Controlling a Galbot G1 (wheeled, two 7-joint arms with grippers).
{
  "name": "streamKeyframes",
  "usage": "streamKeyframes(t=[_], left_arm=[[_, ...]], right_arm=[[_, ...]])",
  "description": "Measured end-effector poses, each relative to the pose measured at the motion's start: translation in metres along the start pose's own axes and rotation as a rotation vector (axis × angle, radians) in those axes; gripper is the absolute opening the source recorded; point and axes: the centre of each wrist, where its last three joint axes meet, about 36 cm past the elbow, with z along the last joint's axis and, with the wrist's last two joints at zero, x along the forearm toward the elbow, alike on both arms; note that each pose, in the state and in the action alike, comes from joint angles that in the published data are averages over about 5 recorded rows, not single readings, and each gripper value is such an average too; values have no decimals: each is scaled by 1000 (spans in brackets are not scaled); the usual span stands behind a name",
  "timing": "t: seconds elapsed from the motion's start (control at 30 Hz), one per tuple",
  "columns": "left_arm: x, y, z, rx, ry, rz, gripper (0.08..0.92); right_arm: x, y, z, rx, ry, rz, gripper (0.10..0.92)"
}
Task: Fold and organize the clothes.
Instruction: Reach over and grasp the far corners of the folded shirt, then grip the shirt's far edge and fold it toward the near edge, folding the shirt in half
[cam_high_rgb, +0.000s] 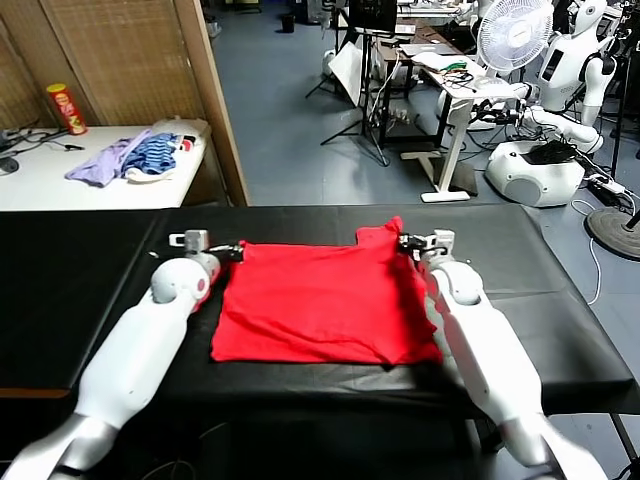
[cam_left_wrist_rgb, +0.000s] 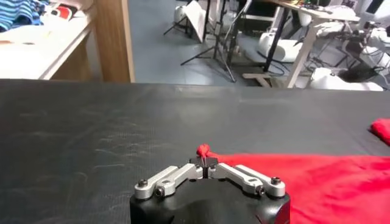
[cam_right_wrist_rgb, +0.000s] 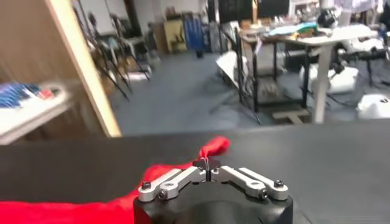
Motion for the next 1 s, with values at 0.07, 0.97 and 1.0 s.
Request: streamKeyframes(t=[0.07,0.97,1.0], left_arm=[[16,-1,2,-8,-15,-3,128],[171,-42,101,-198,60,-36,149],[173,-43,104,-202,68,-36,184]], right_arm=[[20,0,-1,11,10,-6,123],[161,28,25,137,310,-10,192],[163,28,24,134,309,-12,230]])
